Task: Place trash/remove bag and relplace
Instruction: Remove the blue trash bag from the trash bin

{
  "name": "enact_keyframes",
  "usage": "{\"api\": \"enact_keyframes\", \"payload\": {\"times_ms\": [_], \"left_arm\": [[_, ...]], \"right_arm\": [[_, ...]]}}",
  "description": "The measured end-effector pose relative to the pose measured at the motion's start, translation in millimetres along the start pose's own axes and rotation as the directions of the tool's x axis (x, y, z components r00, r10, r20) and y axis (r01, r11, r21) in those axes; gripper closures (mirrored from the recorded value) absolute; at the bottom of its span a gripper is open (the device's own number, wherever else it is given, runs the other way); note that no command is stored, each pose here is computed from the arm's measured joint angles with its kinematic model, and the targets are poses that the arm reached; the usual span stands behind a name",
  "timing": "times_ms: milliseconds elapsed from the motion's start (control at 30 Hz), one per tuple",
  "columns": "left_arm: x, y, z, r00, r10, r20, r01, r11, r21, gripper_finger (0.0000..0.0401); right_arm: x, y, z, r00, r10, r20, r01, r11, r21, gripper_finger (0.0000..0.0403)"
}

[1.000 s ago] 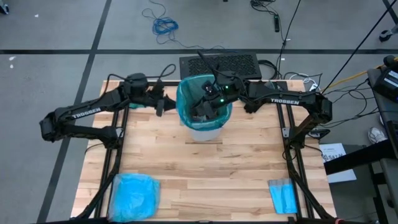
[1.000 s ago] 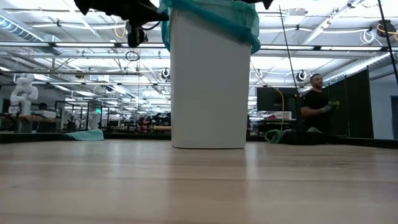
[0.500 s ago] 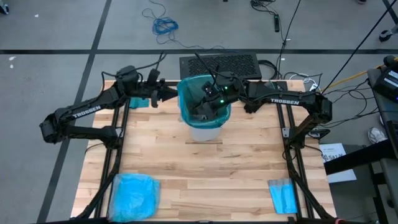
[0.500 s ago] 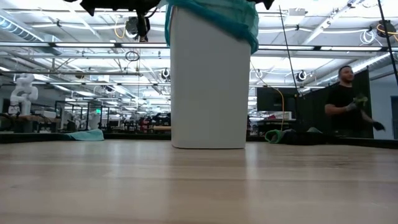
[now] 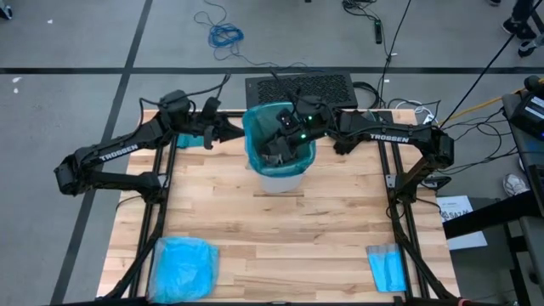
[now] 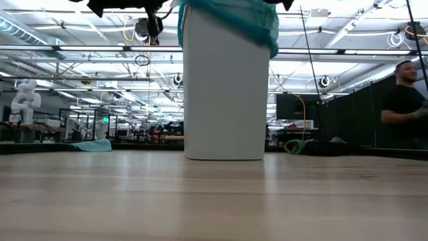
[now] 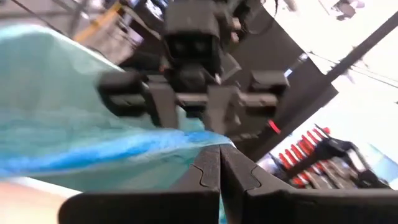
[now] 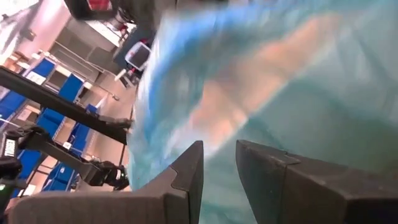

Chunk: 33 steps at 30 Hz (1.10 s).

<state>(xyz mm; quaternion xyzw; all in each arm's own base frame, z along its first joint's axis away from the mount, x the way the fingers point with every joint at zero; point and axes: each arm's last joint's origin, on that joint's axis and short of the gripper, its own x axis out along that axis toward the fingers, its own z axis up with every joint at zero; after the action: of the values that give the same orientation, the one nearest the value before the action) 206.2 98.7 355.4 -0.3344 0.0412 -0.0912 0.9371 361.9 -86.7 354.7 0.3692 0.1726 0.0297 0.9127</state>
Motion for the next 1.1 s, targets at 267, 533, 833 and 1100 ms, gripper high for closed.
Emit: {"api": "enact_keyframes", "payload": {"times_ms": [267,533,833,1100], "left_arm": [[7,-7,-8,0.995,-0.064,-0.071,0.061,0.997,-0.044,0.0401],[8,-2,-19,0.990,0.000,-0.144,-0.011,0.997,-0.074,0.0401],[1,1,-18,0.989,0.045,-0.143,-0.055,0.997,-0.063,0.0401],[-1,-5,-29,0.949,-0.116,-0.292,0.066,0.982,-0.176,0.0401]], "right_arm": [[-9,-12,16,0.997,-0.014,0.079,0.014,1.000,0.005,0.0316],[-12,-17,19,0.995,-0.033,0.097,0.032,0.999,0.012,0.0316],[-10,-16,15,0.997,-0.042,0.066,0.040,0.999,0.026,0.0316],[-10,-16,14,0.998,-0.024,0.050,0.024,1.000,0.014,0.0316]]}}
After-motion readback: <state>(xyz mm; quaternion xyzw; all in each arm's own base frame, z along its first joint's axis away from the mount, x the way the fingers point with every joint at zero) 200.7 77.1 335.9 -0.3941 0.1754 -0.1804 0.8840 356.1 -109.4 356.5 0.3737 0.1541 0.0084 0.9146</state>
